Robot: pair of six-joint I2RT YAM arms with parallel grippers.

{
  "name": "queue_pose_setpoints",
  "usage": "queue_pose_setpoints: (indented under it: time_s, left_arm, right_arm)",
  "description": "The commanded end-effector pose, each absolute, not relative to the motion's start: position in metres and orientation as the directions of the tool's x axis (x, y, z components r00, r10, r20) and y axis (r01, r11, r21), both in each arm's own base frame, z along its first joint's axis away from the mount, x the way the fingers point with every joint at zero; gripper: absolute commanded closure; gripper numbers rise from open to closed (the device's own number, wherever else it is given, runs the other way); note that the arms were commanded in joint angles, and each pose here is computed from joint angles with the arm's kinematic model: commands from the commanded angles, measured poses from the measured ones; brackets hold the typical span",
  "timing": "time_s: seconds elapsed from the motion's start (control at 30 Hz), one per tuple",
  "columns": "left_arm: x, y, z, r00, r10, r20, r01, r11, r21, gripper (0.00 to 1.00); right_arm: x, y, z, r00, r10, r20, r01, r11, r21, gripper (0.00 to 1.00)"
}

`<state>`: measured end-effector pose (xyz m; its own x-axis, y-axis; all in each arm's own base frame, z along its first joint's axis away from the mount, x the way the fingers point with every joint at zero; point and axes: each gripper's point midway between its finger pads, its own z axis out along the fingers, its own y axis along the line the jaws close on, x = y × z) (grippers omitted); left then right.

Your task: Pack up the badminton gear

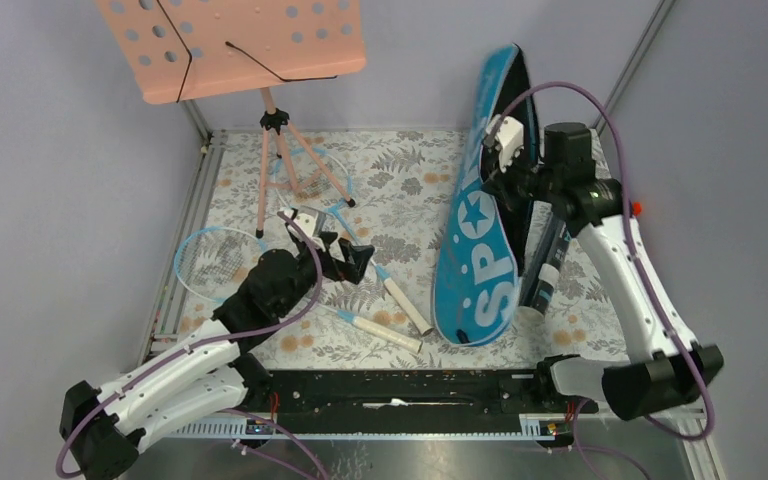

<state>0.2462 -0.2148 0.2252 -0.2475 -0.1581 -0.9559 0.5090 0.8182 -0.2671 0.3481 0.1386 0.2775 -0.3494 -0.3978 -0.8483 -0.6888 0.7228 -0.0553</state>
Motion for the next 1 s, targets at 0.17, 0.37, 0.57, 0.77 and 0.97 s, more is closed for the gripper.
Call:
queue_pose_setpoints:
  time_s: [0.17, 0.37, 0.57, 0.77, 0.97]
  left_arm:
    - [0.227, -0.201, 0.331, -0.056, -0.243, -0.968, 0.594, 0.772, -0.228, 0.01]
    - [0.208, -0.181, 0.404, 0.042, -0.201, -0.979, 0.617, 0.776, -0.133, 0.01]
    - [0.212, -0.193, 0.428, 0.017, -0.199, -0.98, 0.639, 0.756, -0.143, 0.01]
    - [0.223, -0.272, 0.357, -0.2, -0.087, -0.976, 0.783, 0.584, -0.212, 0.01]
    - [0.233, -0.326, 0.311, -0.355, 0.02, -0.935, 0.837, 0.452, -0.308, 0.01]
  right_arm:
    - [0.274, 0.126, 0.315, 0.287, -0.749, -0.596, -0.827, 0.12, -0.55, 1.0]
    - [0.267, 0.108, 0.314, 0.338, -0.822, -0.458, -0.802, 0.004, -0.598, 1.0]
    - [0.239, 0.131, 0.319, 0.568, -0.701, -0.431, -0.702, -0.14, -0.698, 1.0]
    - [0.222, 0.151, 0.315, 0.664, -0.583, -0.469, -0.657, -0.155, -0.738, 1.0]
    - [0.212, 0.16, 0.307, 0.691, -0.537, -0.485, -0.667, -0.215, -0.713, 1.0]
